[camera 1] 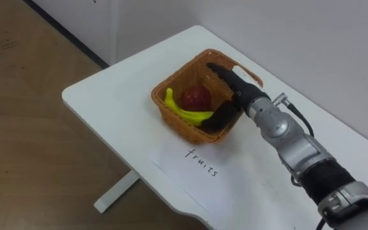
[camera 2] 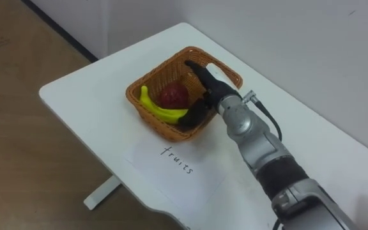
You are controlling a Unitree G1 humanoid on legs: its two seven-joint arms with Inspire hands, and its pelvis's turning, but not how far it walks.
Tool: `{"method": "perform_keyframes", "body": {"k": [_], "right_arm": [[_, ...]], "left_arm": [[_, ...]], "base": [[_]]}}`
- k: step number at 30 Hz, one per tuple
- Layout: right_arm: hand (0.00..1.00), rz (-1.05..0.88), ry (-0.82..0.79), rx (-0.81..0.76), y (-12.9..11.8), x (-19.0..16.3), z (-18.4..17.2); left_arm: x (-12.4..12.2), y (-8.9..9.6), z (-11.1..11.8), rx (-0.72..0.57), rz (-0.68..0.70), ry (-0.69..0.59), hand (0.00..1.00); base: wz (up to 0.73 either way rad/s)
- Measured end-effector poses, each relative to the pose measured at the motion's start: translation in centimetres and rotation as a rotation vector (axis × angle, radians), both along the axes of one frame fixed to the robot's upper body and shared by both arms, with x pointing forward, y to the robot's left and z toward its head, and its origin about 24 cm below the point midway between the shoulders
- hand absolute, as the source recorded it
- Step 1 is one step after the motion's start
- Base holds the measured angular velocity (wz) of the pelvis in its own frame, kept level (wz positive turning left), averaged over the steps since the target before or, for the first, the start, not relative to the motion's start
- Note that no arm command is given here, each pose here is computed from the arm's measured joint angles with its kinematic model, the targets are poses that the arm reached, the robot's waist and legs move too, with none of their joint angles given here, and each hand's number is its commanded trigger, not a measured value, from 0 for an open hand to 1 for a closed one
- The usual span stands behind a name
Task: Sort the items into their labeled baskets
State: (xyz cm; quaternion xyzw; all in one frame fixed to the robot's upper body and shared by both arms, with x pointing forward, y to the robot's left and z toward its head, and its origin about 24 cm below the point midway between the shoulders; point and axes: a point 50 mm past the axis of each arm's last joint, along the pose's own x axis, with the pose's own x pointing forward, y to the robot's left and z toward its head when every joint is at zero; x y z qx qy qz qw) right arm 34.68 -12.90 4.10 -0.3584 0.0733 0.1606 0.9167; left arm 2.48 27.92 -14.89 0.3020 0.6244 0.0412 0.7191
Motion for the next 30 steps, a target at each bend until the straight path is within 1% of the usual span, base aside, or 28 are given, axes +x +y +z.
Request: {"method": "perform_keyframes", "body": {"k": [6,12,19,24,30], "right_arm": [[0.0,0.002,-0.022,-0.008,-0.6,0.1,0.4],[0.0,-0.002,-0.074,-0.012,-1.6,0.4,1.6],[0.0,0.029,-0.167,-0.023,-1.8,0.7,4.1],[0.0,0.038,-0.214,-0.024,-1.5,1.3,5.5],[0.0,0.009,-0.286,0.014,-1.9,1.8,7.5]], "left_arm": [[0.8,0.0,0.1,-0.003,-0.007,-0.019,0.0],[1.3,-0.1,0.0,-0.006,-0.008,-0.037,0.0],[2.5,-0.1,0.1,-0.002,-0.016,-0.057,0.0],[2.7,-0.1,0.1,-0.002,-0.014,-0.064,0.0],[2.6,-0.5,-0.1,0.002,0.002,-0.076,0.0]], "base": [[0.0],[-0.07],[-0.07],[0.0],[-0.03]]}}
